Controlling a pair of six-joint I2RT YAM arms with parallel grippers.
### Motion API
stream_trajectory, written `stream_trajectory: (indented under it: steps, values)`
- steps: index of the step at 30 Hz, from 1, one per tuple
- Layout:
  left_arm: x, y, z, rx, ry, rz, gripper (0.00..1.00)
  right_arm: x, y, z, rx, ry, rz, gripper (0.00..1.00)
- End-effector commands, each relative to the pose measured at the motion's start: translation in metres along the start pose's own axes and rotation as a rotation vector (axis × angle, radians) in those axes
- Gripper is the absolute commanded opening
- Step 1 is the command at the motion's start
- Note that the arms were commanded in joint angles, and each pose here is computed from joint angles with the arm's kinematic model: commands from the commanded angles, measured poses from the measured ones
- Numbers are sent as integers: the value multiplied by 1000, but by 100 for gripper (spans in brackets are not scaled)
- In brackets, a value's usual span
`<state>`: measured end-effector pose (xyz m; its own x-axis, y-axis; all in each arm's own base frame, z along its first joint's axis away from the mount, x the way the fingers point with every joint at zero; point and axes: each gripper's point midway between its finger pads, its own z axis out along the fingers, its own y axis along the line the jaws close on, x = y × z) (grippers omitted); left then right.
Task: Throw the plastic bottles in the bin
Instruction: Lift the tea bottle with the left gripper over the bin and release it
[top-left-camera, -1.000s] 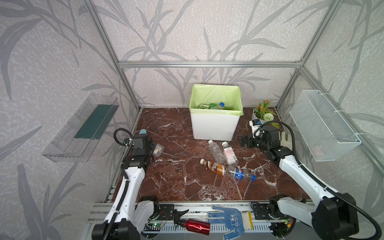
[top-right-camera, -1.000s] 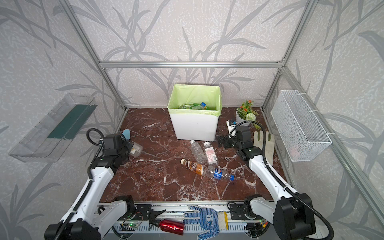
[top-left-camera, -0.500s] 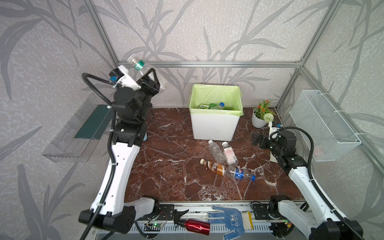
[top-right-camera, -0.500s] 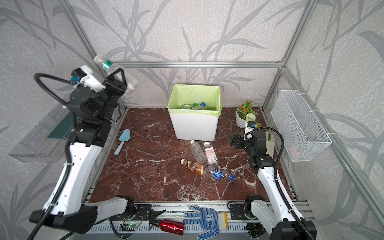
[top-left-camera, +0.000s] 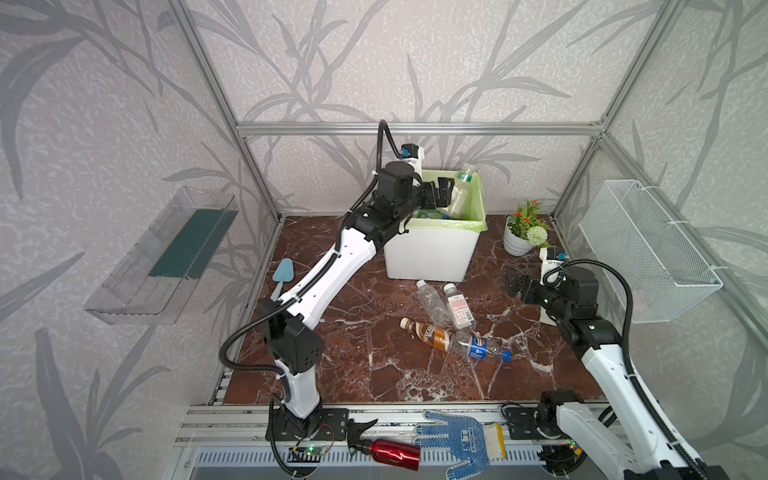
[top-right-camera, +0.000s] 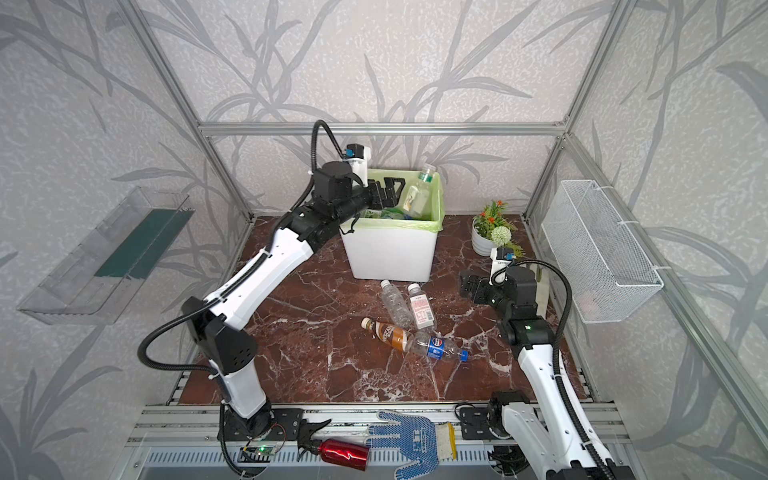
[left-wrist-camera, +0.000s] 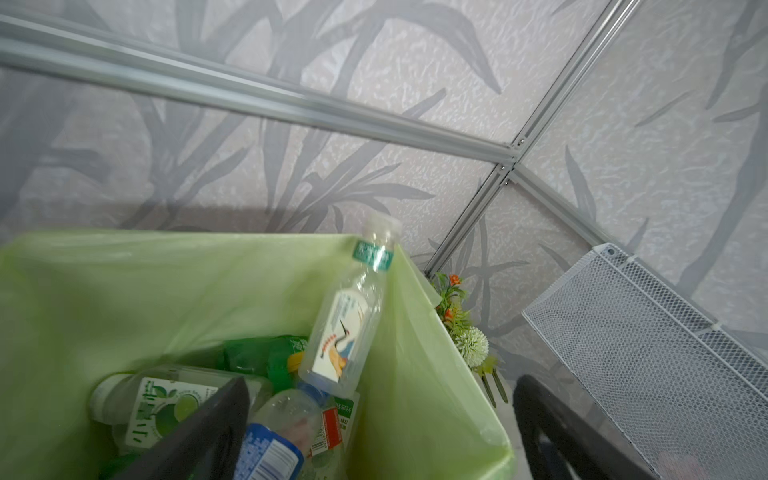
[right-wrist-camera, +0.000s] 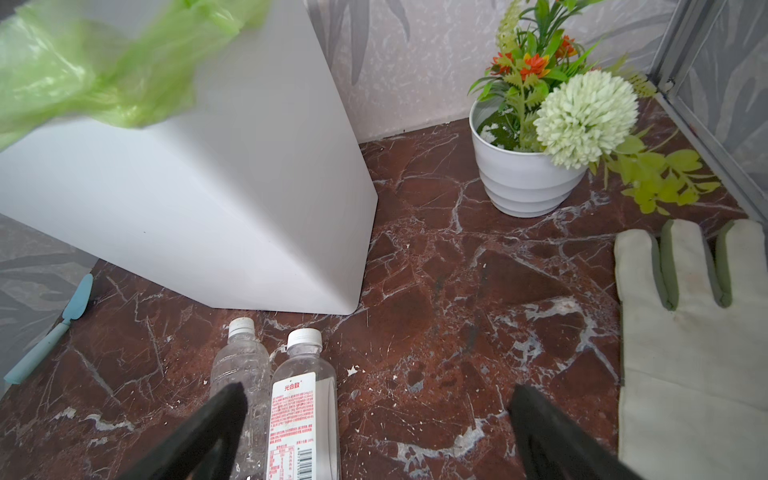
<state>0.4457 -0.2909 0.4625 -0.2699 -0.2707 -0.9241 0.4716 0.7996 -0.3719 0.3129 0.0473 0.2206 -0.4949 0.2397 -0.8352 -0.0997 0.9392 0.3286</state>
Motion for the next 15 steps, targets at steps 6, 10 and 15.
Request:
stream_trajectory:
  steps: [6,10,15]
  values:
    - [-54,8,-74,-46,-232,87,99,7,-3,-2,14,24,73,99]
    - [-35,26,-82,-109,-198,97,99,10,-2,-5,7,36,104,99]
    - [-1,61,-96,-209,-134,94,99,25,0,-4,0,93,169,98]
